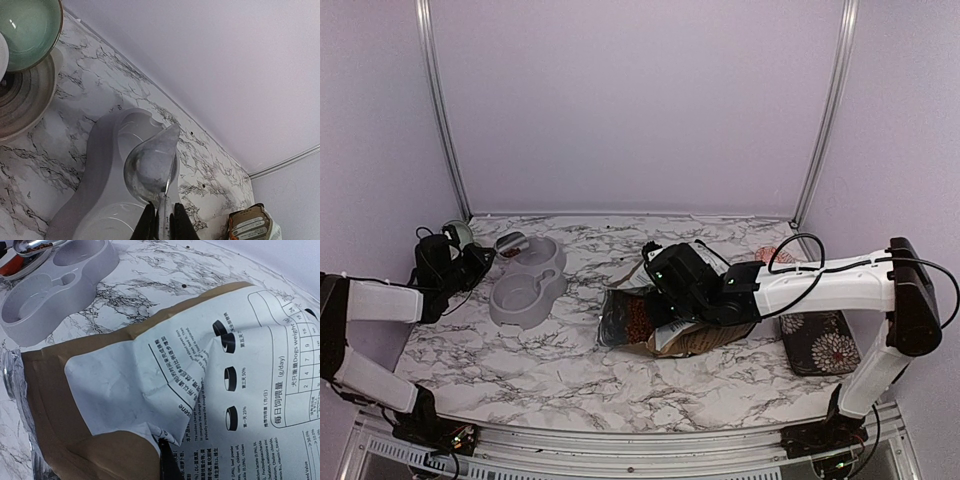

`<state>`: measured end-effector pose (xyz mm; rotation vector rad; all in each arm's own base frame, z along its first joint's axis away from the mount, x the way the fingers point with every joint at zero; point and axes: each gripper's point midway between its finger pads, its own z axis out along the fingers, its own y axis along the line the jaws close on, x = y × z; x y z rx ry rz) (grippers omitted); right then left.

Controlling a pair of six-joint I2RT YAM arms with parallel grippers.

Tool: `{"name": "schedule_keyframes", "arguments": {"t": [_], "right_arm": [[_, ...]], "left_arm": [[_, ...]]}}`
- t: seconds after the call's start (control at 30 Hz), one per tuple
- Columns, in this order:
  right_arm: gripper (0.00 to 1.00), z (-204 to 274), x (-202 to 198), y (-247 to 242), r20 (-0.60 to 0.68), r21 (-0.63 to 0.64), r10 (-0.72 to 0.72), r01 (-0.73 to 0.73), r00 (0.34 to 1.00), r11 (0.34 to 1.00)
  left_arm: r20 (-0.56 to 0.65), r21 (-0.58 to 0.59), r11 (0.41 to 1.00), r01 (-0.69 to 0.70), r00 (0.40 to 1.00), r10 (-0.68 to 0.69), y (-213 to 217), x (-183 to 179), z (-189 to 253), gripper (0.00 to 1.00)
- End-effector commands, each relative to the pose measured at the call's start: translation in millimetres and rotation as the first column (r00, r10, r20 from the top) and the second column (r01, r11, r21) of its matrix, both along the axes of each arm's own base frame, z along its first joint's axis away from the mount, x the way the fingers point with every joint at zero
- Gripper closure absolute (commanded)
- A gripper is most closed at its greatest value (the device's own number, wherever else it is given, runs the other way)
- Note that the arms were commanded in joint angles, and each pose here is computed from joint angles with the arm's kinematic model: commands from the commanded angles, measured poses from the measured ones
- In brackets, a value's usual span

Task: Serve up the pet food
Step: Place the pet food in the pet food bowl.

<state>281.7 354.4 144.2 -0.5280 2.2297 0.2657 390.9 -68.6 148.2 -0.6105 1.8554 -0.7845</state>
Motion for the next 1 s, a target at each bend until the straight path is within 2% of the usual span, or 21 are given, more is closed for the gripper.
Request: {"name": "schedule_keyframes", "arguments": {"t": [0.0, 0.47, 0.97], "right_arm": [[1.00, 21.8, 21.6, -22.1, 0.078, -0.005, -0.098, 0.099, 0.992, 0.995], [1.00, 22.0, 23.8, -16.1, 0.082, -0.008, -0.083, 0.084, 0.993, 0.996], [1.00, 23.0, 19.2, -24.5, 0.079, 0.006, -0.096, 0.096, 0.992, 0.995]], "left_arm": [[0.086, 0.062, 0.998, -0.022, 0.996, 0.017, 5.2, 15.8, 23.4, 1.00], [0.039, 0.187, 0.982, -0.010, 0.999, 0.003, 3.2, 22.9, 11.5, 1.00], [-0.032, 0.404, 0.914, -0.033, 0.998, 0.051, -10.4, 24.2, 9.8, 1.00]]}}
